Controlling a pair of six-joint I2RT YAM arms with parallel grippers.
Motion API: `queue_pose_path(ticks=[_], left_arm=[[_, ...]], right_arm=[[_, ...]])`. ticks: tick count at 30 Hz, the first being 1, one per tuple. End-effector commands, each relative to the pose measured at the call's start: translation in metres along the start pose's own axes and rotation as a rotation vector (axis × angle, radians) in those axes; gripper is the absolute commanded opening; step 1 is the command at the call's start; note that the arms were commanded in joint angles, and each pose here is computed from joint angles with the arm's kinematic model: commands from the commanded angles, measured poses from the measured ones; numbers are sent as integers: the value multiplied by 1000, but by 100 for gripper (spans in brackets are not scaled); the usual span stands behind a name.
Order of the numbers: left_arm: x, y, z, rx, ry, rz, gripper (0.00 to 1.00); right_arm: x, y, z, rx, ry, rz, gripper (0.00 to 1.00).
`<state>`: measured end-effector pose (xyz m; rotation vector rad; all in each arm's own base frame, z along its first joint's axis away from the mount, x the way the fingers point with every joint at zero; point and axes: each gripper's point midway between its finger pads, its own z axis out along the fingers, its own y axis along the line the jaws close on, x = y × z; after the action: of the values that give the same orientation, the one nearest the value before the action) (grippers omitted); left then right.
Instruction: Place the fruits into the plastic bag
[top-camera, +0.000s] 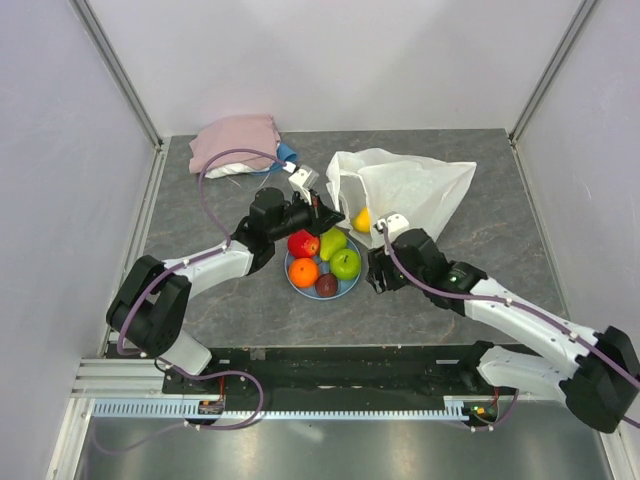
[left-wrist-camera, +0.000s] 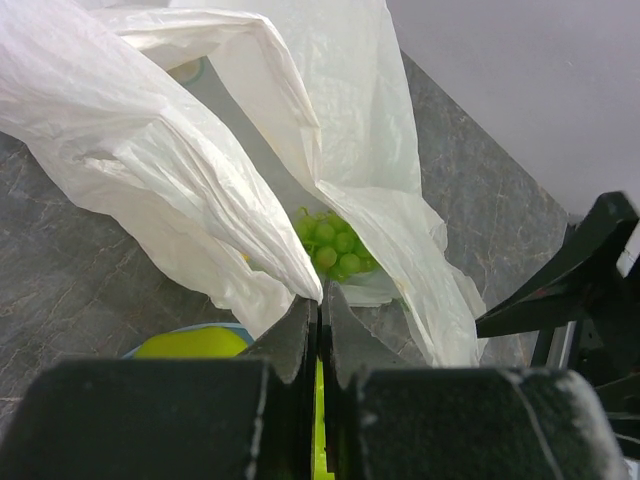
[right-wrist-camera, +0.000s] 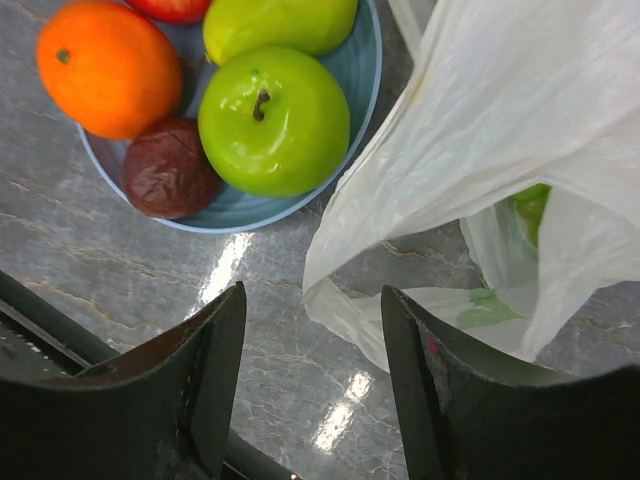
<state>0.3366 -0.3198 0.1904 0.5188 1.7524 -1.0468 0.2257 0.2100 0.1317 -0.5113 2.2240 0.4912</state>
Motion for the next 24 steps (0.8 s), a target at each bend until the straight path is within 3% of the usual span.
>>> queue_pose_path(ticks=[1, 7, 8, 9, 12, 14, 19, 20, 22, 24], left_arm=[[-20, -3, 4, 13, -33, 39, 2], [-21, -3, 5, 13, -22, 49, 1], [-23, -4, 5, 16, -24, 55, 2], [-23, -3, 5, 12, -18, 56, 2], [-30, -4, 4, 16, -21, 68, 1], [-40, -5, 4, 19, -35, 79, 2], [-67, -14, 5, 43, -46, 96, 1], [-87, -17, 5, 46, -71, 106, 2], [-94, -17, 6, 51, -30, 80, 2], [-135, -27, 5, 90, -66, 99, 1]], right_arm=[[-1, -1, 15, 61, 7, -44, 63], [9, -9, 34, 138, 49, -58, 53], [9, -14, 36, 169, 50, -56, 47], [8, -16, 35, 182, 52, -52, 32], [-6, -19, 26, 212, 27, -45, 8], [-29, -14, 12, 198, -32, -33, 2], [-100, -5, -37, 181, -224, -17, 0], [-124, -1, -52, 174, -280, -16, 0], [-155, -4, -73, 194, -353, -3, 0], [-197, -8, -101, 215, -446, 0, 0]])
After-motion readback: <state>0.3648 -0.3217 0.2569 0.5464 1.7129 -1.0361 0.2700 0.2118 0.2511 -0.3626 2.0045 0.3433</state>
